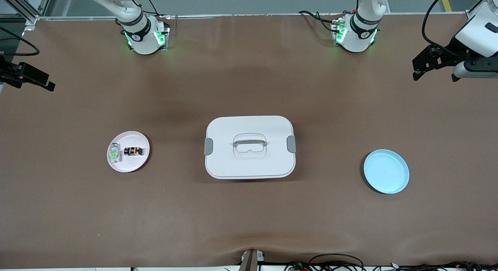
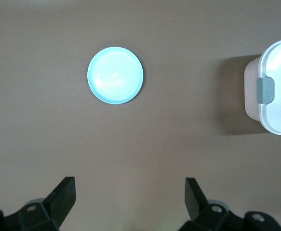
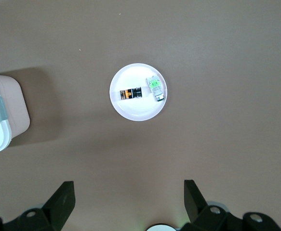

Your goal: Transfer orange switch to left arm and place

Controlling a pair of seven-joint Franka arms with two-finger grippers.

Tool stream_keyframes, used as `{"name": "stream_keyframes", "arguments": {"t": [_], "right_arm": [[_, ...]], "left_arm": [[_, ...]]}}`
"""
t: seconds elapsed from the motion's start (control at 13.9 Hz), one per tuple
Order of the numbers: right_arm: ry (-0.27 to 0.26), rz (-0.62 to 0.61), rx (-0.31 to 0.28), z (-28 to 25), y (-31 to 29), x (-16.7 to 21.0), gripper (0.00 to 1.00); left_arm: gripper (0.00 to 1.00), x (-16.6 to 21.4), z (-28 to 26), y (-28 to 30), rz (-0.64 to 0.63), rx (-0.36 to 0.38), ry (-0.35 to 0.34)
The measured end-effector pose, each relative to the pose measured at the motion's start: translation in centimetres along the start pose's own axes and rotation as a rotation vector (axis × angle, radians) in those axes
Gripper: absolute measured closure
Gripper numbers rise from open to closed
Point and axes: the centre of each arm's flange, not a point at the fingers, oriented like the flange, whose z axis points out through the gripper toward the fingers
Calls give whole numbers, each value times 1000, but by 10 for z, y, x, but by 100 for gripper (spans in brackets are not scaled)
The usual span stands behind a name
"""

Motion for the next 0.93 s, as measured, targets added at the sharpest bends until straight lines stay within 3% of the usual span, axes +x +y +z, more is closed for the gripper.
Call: {"name": "stream_keyframes", "arguments": {"t": [0.93], "right_arm": [[17,-4,1,6,-3,10,0]], "left_arm": [[0,2,3,2,-2,-44,-8]]}}
